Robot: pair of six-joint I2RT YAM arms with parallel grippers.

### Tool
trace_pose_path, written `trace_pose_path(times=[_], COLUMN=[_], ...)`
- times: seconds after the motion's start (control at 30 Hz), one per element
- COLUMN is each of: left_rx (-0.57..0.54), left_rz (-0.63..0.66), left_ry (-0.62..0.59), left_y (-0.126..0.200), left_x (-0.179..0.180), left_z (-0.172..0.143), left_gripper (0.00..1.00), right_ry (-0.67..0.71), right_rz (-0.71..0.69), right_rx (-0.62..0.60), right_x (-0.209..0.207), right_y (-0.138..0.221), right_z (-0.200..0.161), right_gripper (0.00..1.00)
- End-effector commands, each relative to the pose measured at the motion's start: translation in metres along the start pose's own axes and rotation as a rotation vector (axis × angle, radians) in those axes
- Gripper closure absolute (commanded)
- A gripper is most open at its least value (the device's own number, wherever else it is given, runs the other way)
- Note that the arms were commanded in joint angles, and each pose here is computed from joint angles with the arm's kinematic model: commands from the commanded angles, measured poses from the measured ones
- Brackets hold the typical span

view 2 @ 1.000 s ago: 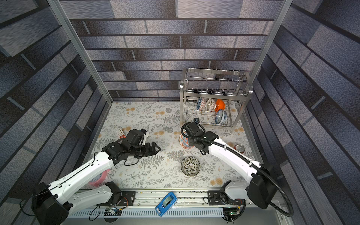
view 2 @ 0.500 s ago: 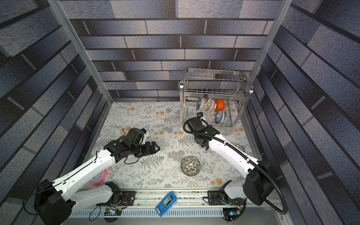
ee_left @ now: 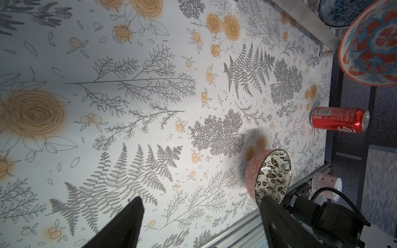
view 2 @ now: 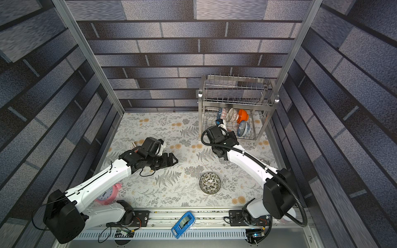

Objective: Load bowls into a dish rack
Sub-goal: Place the bowl in the dish rack.

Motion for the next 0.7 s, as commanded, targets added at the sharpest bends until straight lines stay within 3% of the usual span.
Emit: trace_pose_path(times=[0.0,0.67], left_rx=[-0.013,-0.008], left_rz=[-0.02,-0.004], left_ry=[-0.028,0.003], left_y=[0.006,0.006], left_x=[-0.005,0.0], left_z=[0.008,0.013], left_gripper=[0.13,0.13], right_ry=[-0.012,0.033], right_rz=[-0.092,-0.204], right_rx=[-0.053,-0.089], right_x=[-0.007,0.002], right_y=[-0.007,-0.043], right_z=[0.013,0.026], right_gripper=[1.0,1.0])
Point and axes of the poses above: each gripper's point midway between its finger pads, its own y axis back along the fingers, its own x axis along the line the jaws close on, z = x × y, the point moved 3 cm from there along y, back along the fingers, and after that the axes turned 8 degrees about -y, right-handed, at the moved point
